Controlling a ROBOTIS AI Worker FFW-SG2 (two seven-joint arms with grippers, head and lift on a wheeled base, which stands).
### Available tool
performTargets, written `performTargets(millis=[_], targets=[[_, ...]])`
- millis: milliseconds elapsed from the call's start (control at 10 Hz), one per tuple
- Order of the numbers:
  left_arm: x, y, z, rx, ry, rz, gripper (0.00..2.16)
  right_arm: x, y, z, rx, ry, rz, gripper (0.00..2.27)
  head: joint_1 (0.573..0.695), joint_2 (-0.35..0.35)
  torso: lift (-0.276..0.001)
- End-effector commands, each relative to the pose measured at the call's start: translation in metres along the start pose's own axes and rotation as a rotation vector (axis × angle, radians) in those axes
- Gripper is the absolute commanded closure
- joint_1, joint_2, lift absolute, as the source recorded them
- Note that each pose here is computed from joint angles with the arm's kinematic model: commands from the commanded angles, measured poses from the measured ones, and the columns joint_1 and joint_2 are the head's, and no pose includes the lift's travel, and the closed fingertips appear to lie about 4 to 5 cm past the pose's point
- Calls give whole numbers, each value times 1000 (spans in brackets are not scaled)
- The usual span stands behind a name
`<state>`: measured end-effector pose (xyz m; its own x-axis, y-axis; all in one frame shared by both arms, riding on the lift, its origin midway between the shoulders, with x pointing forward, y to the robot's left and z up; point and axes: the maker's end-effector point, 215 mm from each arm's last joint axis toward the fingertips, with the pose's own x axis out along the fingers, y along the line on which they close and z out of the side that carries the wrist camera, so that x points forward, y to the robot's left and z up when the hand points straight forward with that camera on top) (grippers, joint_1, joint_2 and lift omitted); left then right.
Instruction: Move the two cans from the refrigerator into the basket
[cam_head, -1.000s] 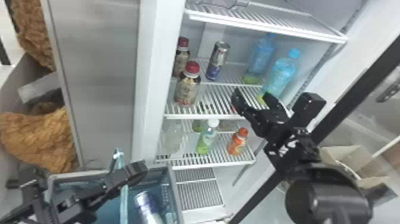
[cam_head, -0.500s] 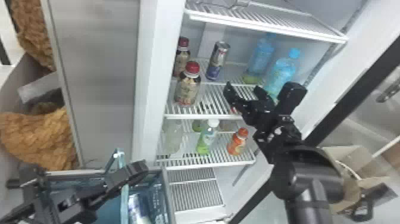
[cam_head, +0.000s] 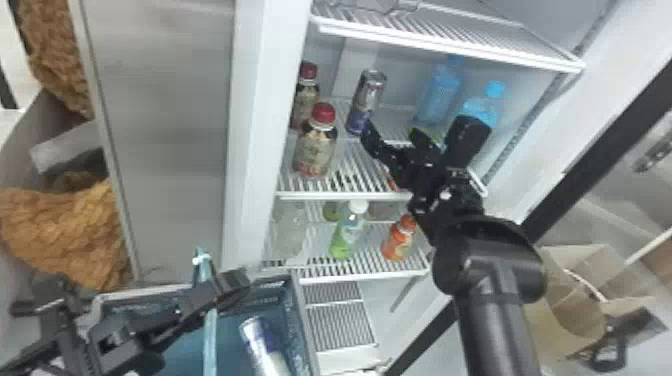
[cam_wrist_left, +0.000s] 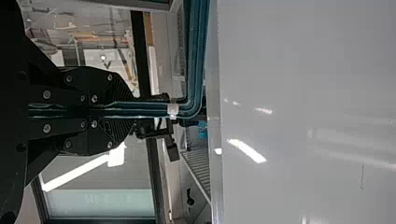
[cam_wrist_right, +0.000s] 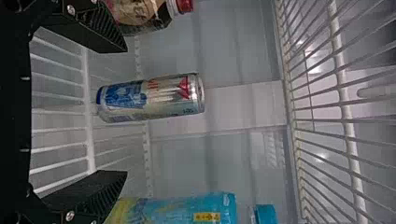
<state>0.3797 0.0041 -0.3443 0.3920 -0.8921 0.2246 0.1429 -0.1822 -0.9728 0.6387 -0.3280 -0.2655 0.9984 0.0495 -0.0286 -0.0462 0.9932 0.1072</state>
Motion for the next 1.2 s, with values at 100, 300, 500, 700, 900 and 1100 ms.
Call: performTargets(millis=[100,300,500,700,900,1100], targets=[[-1,2,0,-3,-2,2,1190,18,-3,-3,-4,17,-12,114,694,-337,-31],[0,3,-1,-7,-1,3,1190,33,1,-3,-22,29,-9,110,690,-333,-31],[1,3,-2,-9,2,2,1190,46,1,4,-50,31,-14,110,685,-327,-31],[1,4,-2,-14,2,3,1190,59,0,3,-46,46,-15,110,675,-323,-31],[1,3,-2,-11,3,2,1190,73,13,4,-52,58,11,113,670,-317,-31],[1,4,-2,-14,4,4,1190,81,17,1,-53,70,17,111,666,-304,-31]])
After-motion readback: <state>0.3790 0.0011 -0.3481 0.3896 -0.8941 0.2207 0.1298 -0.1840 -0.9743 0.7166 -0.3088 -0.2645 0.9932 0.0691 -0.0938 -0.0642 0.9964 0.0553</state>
